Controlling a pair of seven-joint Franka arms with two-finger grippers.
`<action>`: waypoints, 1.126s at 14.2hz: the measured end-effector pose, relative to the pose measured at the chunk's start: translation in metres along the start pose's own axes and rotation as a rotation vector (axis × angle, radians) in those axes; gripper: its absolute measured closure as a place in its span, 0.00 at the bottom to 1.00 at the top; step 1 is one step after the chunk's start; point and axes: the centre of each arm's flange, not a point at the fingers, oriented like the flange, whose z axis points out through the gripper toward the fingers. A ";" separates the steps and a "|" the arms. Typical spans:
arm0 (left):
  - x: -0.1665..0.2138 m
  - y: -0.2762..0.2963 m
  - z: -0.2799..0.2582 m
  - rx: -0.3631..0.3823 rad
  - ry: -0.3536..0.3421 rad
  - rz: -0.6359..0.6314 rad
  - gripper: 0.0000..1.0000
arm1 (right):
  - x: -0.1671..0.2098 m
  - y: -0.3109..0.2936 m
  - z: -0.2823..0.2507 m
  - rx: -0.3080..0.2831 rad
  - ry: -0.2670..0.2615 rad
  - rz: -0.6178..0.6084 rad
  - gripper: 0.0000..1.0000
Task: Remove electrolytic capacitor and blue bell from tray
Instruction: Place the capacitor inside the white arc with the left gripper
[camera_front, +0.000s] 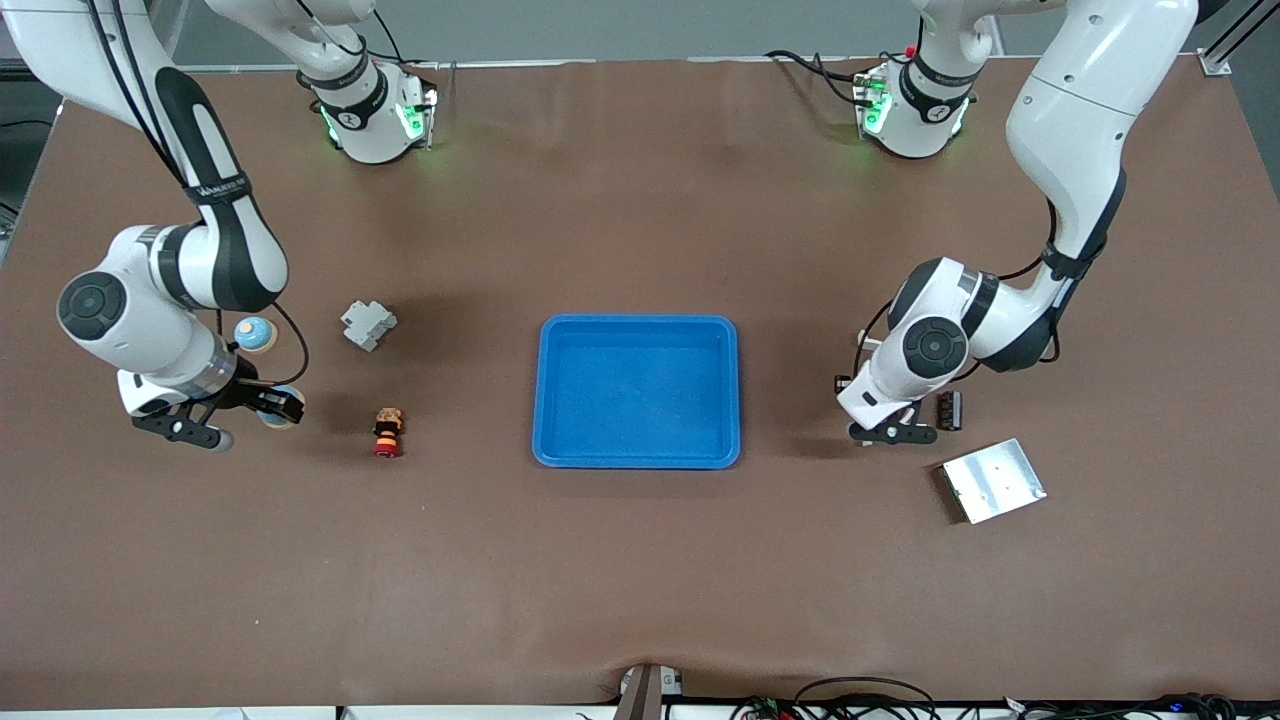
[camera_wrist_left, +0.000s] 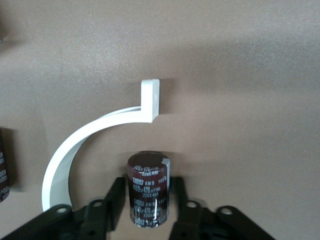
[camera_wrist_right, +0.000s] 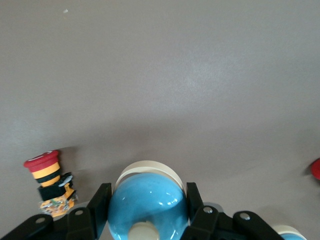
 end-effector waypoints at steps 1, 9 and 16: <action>0.001 0.000 0.001 -0.002 0.002 -0.001 0.36 | -0.005 0.001 0.007 0.001 0.001 0.000 0.35; 0.010 -0.004 -0.008 -0.011 0.028 -0.012 0.00 | -0.015 0.001 0.034 0.025 -0.040 0.038 0.35; 0.011 -0.091 -0.159 -0.059 0.081 -0.117 0.00 | -0.022 0.002 0.059 0.023 -0.045 0.037 0.35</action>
